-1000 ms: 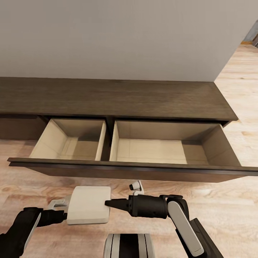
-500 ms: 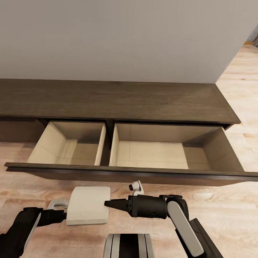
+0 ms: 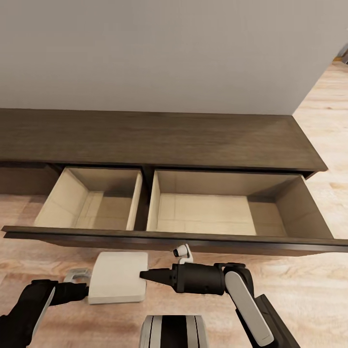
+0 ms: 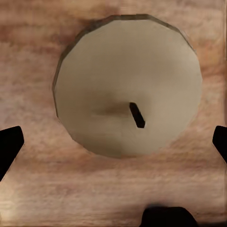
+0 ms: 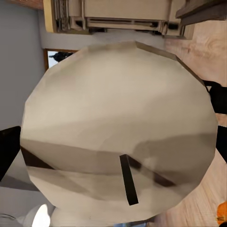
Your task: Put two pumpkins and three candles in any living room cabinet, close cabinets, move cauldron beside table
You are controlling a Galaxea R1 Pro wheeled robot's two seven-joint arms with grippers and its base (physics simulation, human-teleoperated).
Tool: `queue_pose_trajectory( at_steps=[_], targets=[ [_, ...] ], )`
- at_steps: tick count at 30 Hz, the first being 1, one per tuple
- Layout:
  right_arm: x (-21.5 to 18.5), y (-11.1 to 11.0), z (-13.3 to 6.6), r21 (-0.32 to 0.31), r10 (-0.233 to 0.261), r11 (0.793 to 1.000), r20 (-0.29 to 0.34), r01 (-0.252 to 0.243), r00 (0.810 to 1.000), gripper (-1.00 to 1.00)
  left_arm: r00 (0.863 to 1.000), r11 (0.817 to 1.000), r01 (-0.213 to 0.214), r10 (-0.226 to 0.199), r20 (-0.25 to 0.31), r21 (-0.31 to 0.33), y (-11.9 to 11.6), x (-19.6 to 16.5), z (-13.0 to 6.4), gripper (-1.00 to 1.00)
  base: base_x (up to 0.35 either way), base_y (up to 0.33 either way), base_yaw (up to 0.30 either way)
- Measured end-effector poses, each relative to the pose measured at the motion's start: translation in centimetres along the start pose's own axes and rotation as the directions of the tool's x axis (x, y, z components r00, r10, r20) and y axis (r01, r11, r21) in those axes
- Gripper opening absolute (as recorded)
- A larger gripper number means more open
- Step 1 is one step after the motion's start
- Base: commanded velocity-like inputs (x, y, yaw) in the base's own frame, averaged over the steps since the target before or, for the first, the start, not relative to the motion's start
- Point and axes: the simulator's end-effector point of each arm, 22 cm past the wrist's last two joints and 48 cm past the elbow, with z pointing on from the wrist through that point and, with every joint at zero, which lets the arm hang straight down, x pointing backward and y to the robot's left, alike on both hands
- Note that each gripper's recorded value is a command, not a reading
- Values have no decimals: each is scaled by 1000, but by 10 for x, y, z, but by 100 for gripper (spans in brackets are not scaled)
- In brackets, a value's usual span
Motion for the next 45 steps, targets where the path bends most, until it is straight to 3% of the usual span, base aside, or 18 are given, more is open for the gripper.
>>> queue_pose_trajectory(
  at_steps=[18,37,45],
  targets=[
    [0,0,1,2,-1,1000,-1,1,1000,-100,1000,1000,0,0,2,1,0,0,0,100,17,0,0],
    [1,-20,-1,7,42,999,4,-42,999,-100,1000,1000,-3,3,-28,-1,2,12,17,100,0,0,0],
    [1,-19,-1,5,43,999,5,-43,999,-100,999,1000,-27,27,22,7,-3,1,18,100,0,0,0]
  ],
)
